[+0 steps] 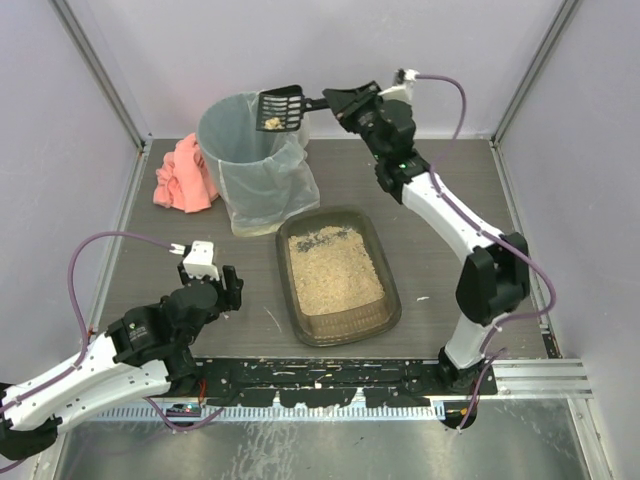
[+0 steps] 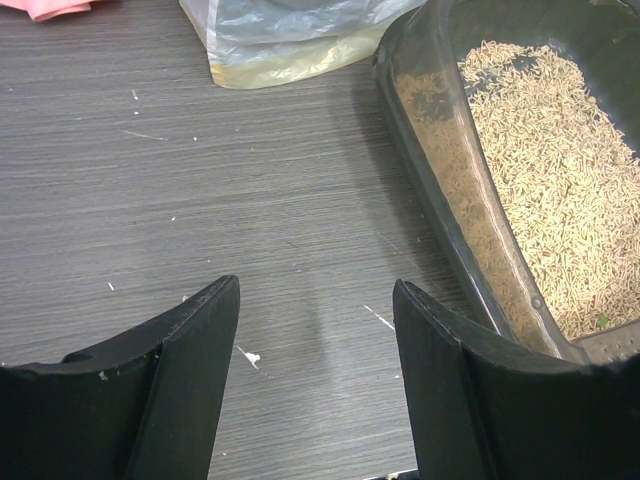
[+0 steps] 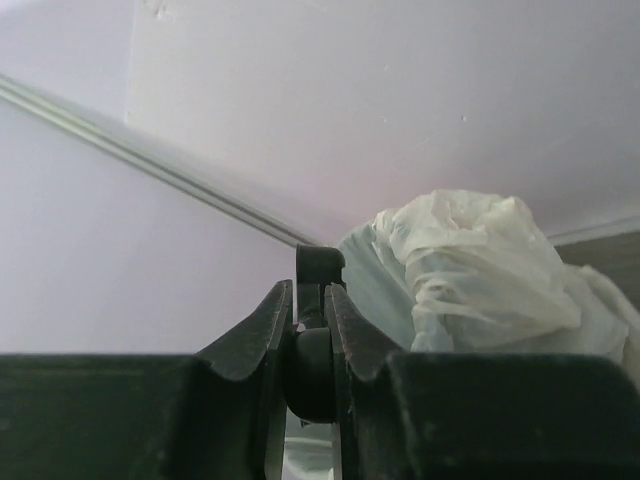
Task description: Clean the litter box
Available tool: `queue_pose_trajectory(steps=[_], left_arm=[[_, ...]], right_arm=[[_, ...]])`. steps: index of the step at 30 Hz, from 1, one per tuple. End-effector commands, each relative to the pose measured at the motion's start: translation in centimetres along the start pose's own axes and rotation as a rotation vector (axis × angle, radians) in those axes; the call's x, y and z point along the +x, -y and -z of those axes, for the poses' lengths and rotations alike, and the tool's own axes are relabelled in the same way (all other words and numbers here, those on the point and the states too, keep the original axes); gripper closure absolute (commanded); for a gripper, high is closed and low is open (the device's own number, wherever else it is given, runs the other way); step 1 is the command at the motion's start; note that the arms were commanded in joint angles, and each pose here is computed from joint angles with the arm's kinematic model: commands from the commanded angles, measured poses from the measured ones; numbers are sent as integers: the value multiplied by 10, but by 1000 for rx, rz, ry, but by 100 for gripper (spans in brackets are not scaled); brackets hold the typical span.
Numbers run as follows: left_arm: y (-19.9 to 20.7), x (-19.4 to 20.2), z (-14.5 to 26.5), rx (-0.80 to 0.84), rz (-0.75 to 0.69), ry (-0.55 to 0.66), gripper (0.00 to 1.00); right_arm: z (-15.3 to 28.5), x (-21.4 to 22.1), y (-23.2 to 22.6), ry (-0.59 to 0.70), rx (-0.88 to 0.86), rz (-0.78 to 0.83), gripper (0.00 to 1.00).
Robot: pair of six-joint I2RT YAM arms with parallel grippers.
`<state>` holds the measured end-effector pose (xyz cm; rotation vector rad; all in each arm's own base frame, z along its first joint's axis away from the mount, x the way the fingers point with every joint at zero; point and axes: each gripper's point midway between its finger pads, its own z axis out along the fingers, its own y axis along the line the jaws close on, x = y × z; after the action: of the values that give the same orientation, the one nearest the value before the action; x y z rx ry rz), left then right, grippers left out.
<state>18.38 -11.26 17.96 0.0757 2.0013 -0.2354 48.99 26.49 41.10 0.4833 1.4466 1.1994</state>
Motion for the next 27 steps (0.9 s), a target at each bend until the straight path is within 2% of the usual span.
queue_pose_trajectory(steps=[1, 7, 13, 18, 20, 27], left_arm=[[3, -11, 0, 12, 26, 44, 35], [4, -11, 1, 19, 28, 42, 35], [4, -11, 1, 21, 30, 44, 35], [5, -10, 1, 24, 25, 36, 35], [6, -10, 1, 25, 24, 34, 35], [5, -10, 1, 21, 24, 33, 35]], right_arm=[[-23, -7, -63, 95, -167, 323, 99], [-47, 18, -83, 93, -304, 693, 99], [-40, 57, -110, 78, -413, 1045, 99], [-26, 79, -134, 129, -423, 1335, 99], [-21, 78, -144, 161, -424, 1383, 99], [0, 60, -178, 226, -442, 1341, 99]])
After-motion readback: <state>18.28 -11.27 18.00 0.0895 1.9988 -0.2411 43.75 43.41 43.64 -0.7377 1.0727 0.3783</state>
